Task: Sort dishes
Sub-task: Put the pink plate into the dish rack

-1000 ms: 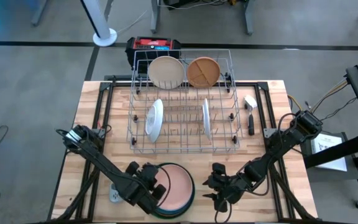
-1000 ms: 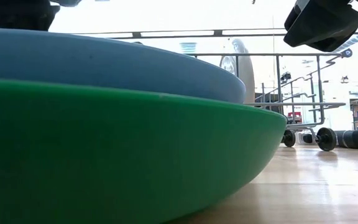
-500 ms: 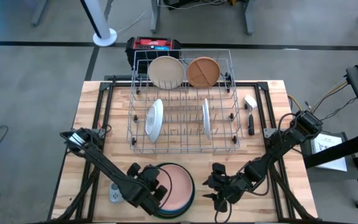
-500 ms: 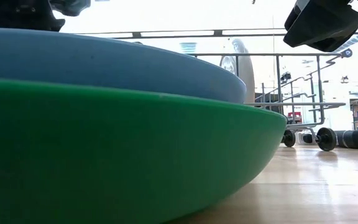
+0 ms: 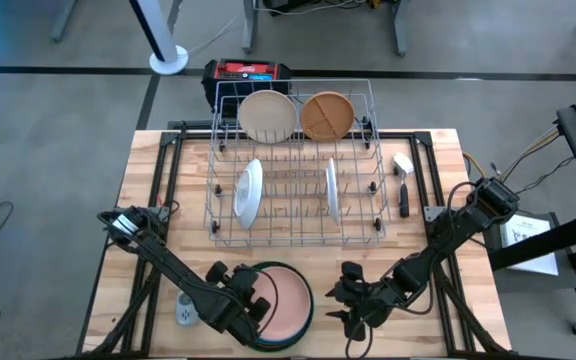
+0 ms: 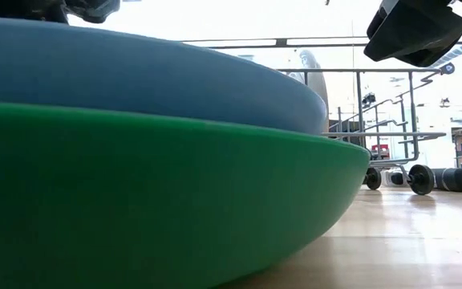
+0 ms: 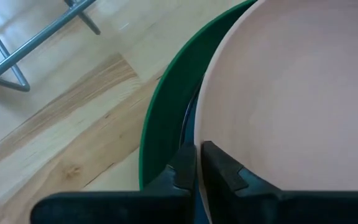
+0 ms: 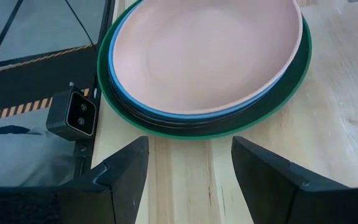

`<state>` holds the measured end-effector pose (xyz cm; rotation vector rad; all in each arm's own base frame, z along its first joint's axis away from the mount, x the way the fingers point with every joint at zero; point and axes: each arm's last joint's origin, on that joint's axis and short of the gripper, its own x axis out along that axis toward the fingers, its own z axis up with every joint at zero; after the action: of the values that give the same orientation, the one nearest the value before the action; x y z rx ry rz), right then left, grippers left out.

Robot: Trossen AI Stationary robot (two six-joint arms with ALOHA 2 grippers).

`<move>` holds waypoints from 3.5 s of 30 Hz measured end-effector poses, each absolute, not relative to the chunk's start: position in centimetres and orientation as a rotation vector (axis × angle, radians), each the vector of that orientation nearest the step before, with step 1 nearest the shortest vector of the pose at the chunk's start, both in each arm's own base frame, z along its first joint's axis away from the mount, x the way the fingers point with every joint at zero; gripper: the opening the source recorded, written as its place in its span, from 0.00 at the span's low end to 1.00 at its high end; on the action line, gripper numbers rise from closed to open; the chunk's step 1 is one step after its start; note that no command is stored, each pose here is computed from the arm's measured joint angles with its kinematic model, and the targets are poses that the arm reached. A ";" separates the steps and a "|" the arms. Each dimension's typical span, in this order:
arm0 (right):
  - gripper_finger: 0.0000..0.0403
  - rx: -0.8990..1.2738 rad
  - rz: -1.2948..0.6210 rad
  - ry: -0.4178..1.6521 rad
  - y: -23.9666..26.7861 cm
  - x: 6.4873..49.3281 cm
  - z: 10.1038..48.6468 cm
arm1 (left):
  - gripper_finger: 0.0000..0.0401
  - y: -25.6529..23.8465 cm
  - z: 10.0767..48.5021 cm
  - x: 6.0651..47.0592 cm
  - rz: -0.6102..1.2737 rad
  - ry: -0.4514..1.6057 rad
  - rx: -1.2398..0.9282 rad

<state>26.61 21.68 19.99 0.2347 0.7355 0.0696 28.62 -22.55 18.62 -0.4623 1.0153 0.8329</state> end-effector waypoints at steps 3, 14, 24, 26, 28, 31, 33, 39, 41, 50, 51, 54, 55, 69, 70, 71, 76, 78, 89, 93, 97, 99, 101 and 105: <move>0.54 0.234 0.069 0.735 21.7 26.6 20.0 | 0.01 -22.5 18.7 28.6 0.834 1.015 -0.461; 0.55 0.231 0.062 0.731 21.7 26.6 20.0 | 0.00 -22.6 21.5 28.7 0.862 0.980 -0.423; 0.57 0.202 -0.044 0.661 21.3 26.8 20.1 | 0.00 -23.6 25.2 29.0 0.787 0.867 -0.328; 0.59 0.213 -0.087 0.631 21.1 27.0 20.4 | 0.00 -23.8 25.7 29.0 0.770 0.841 -0.317; 0.61 0.219 -0.116 0.599 21.1 27.2 20.8 | 0.00 -24.0 26.1 29.0 0.756 0.837 -0.320; 0.65 0.251 -0.121 0.578 21.2 27.6 21.5 | 0.00 -24.1 26.2 29.0 0.751 0.838 -0.317; 0.67 0.296 -0.131 0.568 21.2 27.8 21.9 | 0.00 -24.0 26.2 29.0 0.753 0.838 -0.316; 0.70 0.431 -0.182 0.550 20.8 28.5 22.2 | 0.00 -24.4 25.7 29.2 0.753 0.795 -0.264; 0.70 0.461 -0.204 0.554 20.5 28.6 21.9 | 0.00 -24.7 25.9 29.3 0.737 0.781 -0.244; 0.64 0.480 -0.211 0.552 20.4 28.9 21.6 | 0.00 -26.5 27.5 30.4 0.660 0.686 -0.105; 0.63 0.477 -0.201 0.546 20.5 28.9 21.7 | 0.00 -26.6 27.7 30.7 0.657 0.675 -0.086; 0.57 0.451 -0.144 0.533 20.9 29.0 22.0 | 0.00 -27.4 27.9 31.5 0.649 0.648 -0.016; 0.53 0.432 -0.126 0.528 21.1 29.0 22.1 | 0.00 -27.6 28.0 31.8 0.651 0.640 0.011; 0.08 0.309 -0.079 0.469 22.7 27.9 23.0 | 0.19 -28.9 30.2 32.6 0.671 0.534 0.076; 0.08 0.310 -0.072 0.466 22.8 27.7 23.1 | 0.22 -29.1 30.5 32.4 0.663 0.529 0.069; 0.08 0.314 -0.065 0.461 22.9 27.6 23.3 | 0.24 -29.3 30.8 32.3 0.653 0.522 0.069; 0.08 0.316 -0.046 0.460 22.9 26.9 24.2 | 0.34 -29.7 31.6 31.3 0.619 0.517 0.101; 0.08 0.317 -0.047 0.454 22.7 26.6 24.8 | 0.37 -29.7 32.1 30.8 0.609 0.515 0.110; 0.08 0.262 -0.120 0.375 19.9 23.7 29.5 | 0.39 -30.1 35.3 27.9 0.526 0.460 0.255; 0.08 0.199 -0.134 0.300 17.9 22.1 32.4 | 0.39 -29.4 37.0 26.5 0.498 0.446 0.315; 0.08 0.132 -0.152 0.221 14.9 20.9 35.4 | 0.39 -27.9 38.2 25.7 0.512 0.419 0.410; 0.08 0.091 -0.180 0.186 13.2 20.4 36.7 | 0.39 -26.5 38.6 25.6 0.534 0.423 0.447; 0.08 0.032 -0.218 0.159 11.4 20.1 37.6 | 0.39 -24.7 38.9 25.8 0.569 0.437 0.476; 0.08 -0.072 -0.341 0.114 7.6 19.9 39.2 | 0.39 -20.6 38.7 26.9 0.661 0.498 0.524</move>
<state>19.89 7.60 39.20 -0.0715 0.1139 -0.3409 26.85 -20.59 38.67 0.5238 0.4977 0.6608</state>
